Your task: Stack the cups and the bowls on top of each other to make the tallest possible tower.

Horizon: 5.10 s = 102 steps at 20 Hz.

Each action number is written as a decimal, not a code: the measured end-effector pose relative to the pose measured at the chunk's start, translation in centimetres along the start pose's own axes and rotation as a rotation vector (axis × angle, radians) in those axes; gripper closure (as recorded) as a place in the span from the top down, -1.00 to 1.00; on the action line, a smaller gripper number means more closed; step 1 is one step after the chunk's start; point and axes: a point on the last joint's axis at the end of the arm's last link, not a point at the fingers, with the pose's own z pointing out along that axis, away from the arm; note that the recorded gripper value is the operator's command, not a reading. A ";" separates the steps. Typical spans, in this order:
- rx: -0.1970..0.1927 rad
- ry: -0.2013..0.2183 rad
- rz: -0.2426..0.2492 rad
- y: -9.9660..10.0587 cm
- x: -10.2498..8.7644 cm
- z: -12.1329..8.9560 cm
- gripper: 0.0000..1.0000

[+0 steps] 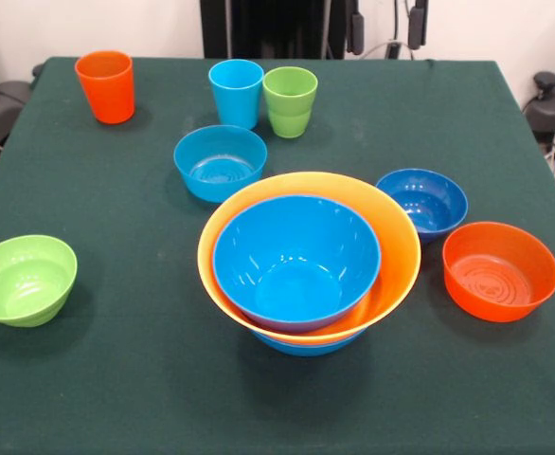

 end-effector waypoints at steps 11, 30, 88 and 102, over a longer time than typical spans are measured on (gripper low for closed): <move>0.003 0.001 0.002 -0.2 0.1 0.0 1.00; 0.030 -0.028 0.103 -15.4 -0.4 2.6 1.00; -0.136 0.007 -0.530 -30.5 -15.1 3.5 1.00; 0.171 -0.144 -0.560 -34.2 -15.9 -0.5 1.00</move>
